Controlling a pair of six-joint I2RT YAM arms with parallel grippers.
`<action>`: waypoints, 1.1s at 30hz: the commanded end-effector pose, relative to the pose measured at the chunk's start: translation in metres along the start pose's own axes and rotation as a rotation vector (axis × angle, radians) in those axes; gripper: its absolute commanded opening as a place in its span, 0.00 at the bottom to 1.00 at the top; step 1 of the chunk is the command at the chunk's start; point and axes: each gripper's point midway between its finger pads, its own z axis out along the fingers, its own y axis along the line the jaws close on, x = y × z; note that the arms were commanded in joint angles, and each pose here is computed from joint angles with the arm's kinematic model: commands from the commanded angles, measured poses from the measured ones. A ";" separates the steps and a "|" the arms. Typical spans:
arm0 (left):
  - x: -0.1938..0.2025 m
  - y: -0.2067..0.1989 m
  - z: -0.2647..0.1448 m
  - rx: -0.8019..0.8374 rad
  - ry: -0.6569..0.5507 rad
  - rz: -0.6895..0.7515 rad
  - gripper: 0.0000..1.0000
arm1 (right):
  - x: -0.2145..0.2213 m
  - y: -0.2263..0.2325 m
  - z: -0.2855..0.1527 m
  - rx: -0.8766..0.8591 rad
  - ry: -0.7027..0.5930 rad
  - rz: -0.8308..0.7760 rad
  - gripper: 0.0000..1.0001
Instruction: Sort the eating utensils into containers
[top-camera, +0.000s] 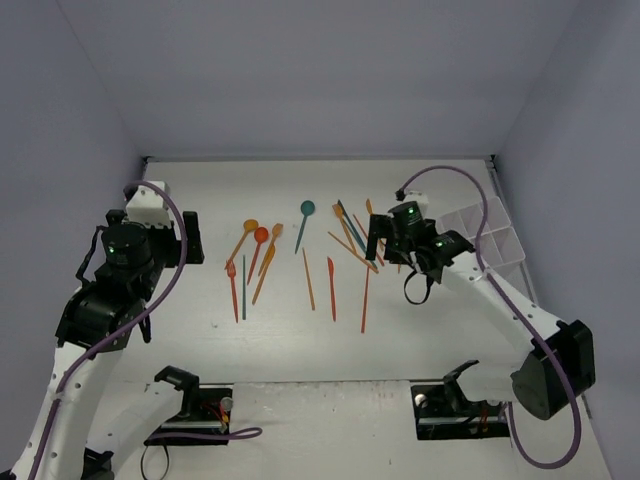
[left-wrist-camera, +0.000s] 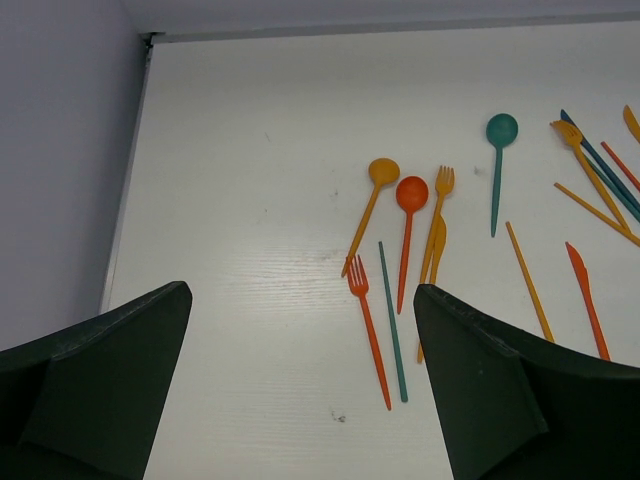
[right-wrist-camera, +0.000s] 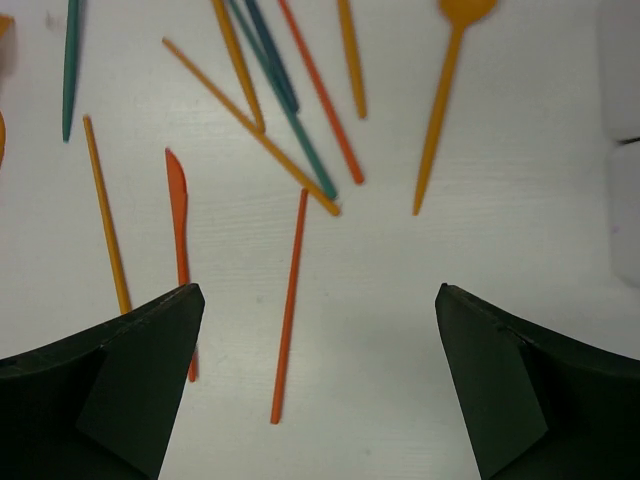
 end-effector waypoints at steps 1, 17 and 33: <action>-0.018 0.005 -0.008 -0.020 -0.045 -0.030 0.92 | 0.038 0.008 0.027 0.093 0.095 0.084 0.91; -0.002 0.009 -0.022 -0.017 -0.036 -0.040 0.92 | 0.100 0.023 0.068 0.197 0.241 0.056 0.41; 0.013 0.001 -0.024 0.020 -0.004 -0.076 0.92 | 0.143 0.016 0.092 0.243 0.322 0.032 0.17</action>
